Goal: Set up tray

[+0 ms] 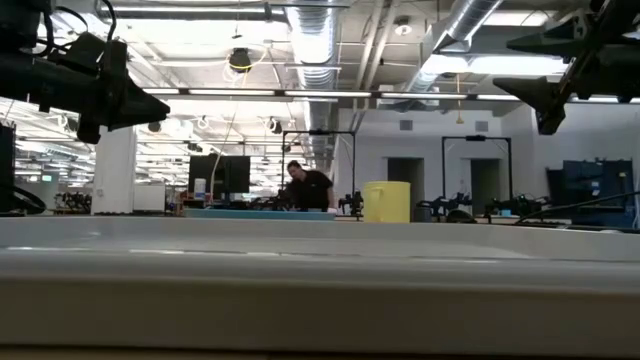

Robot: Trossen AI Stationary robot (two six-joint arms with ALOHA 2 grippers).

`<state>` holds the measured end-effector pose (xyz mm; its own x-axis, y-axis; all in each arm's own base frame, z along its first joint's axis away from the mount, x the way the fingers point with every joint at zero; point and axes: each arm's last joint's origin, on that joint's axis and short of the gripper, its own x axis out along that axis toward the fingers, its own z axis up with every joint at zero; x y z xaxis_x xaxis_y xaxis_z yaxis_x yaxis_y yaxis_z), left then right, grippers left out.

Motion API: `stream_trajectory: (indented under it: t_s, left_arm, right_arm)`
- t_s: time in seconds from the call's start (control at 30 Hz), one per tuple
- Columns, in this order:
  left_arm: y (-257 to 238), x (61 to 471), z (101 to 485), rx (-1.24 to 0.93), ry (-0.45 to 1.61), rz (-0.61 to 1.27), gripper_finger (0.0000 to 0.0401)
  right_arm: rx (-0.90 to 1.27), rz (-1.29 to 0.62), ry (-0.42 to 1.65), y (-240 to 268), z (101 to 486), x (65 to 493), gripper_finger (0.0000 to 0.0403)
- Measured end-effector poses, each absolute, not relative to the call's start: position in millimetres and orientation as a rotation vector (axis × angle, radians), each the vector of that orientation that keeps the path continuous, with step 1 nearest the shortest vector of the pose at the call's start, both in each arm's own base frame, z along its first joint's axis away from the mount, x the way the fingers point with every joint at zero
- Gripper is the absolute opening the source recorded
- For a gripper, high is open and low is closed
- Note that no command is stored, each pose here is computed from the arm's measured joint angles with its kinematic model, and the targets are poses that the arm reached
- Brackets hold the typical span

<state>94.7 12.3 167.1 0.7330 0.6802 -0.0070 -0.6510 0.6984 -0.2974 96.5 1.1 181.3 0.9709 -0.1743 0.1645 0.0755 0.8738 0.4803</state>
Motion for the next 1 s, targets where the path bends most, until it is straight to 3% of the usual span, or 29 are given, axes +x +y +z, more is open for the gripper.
stream_trajectory:
  t_s: [1.0]
  left_arm:
    - [11.9, 95.1, 167.4, -0.303, -0.11, 0.723, 0.0077]
  right_arm:
    - [0.491, -0.131, -0.206, 1.1, 181.3, 96.5, 0.0242]
